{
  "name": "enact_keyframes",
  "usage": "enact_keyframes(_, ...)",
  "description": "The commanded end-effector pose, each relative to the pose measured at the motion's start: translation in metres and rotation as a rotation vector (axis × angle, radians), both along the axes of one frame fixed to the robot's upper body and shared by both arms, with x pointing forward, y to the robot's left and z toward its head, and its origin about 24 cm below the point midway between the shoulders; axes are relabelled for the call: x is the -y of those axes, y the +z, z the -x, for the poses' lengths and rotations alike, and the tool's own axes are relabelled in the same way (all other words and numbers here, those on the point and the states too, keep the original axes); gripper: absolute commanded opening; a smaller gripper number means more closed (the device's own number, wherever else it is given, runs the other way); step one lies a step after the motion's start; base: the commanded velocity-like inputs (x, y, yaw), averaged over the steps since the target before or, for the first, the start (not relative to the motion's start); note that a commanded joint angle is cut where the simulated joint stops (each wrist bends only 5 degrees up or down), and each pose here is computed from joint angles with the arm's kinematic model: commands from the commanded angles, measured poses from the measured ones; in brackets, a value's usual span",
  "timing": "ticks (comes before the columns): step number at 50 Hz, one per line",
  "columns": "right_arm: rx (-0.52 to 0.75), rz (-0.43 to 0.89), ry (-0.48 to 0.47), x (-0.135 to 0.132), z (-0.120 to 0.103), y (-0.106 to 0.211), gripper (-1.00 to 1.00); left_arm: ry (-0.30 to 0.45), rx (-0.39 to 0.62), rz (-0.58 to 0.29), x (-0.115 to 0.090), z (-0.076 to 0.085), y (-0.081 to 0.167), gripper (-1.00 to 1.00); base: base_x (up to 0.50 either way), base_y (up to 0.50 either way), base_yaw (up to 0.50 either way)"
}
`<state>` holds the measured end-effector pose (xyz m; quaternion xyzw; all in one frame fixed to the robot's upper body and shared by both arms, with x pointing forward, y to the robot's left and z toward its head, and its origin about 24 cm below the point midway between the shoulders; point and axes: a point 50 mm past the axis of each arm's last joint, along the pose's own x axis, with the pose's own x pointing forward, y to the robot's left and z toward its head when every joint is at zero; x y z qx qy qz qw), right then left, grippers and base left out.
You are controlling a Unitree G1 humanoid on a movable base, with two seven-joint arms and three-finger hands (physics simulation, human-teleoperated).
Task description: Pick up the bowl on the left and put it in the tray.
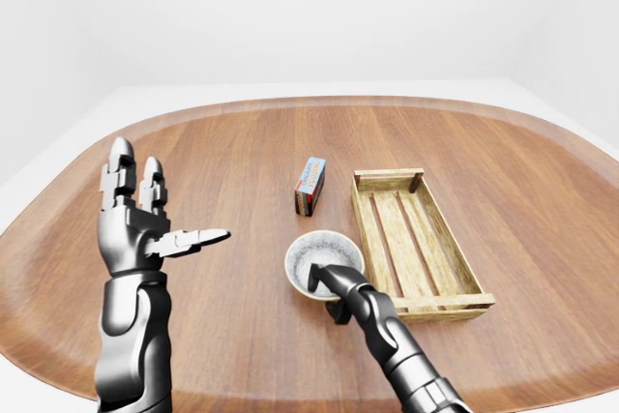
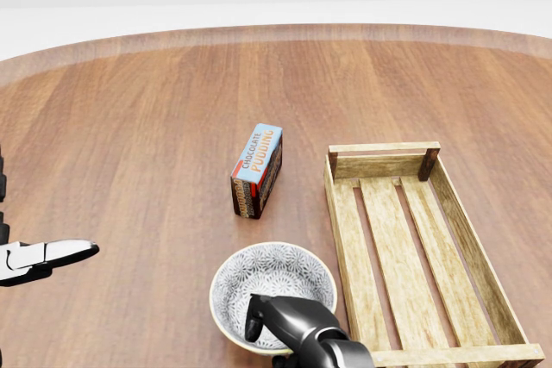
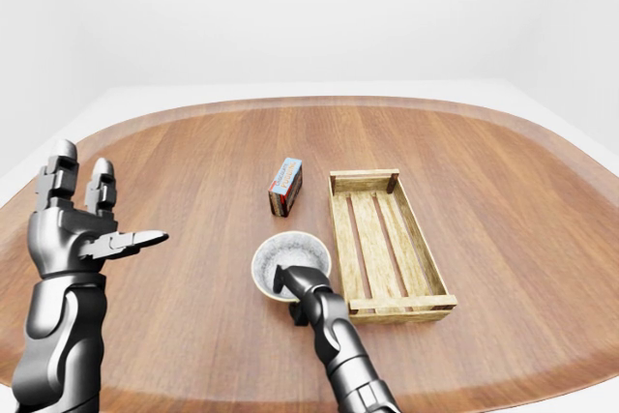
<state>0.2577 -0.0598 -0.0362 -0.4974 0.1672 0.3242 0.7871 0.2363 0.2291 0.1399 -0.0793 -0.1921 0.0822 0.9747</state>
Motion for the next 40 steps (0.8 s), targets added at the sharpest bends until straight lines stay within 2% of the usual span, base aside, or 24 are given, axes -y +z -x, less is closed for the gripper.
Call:
enact_keyframes(1,-0.038,-0.008,0.034,-0.007,0.009,-0.003,-1.0,0.001,0.003,-0.001,-0.001,0.0,0.001,1.0,0.0,0.0,0.0)
enact_keyframes(22,0.0,0.019,0.117,-0.023,0.003,0.016,-1.0,0.004,0.008,0.005,-0.001,0.0,0.002,1.0,0.0,0.0,0.0)
enact_keyframes(32,0.084,0.044,0.168,-0.029,-0.012,0.051,-1.0,0.006,0.011,0.003,-0.001,0.0,0.003,1.0,0.0,0.0,0.0)
enact_keyframes(40,0.18,0.061,0.181,-0.025,-0.023,0.091,-1.0,0.003,0.003,0.003,-0.001,0.0,0.001,1.0,0.0,0.0,0.0)
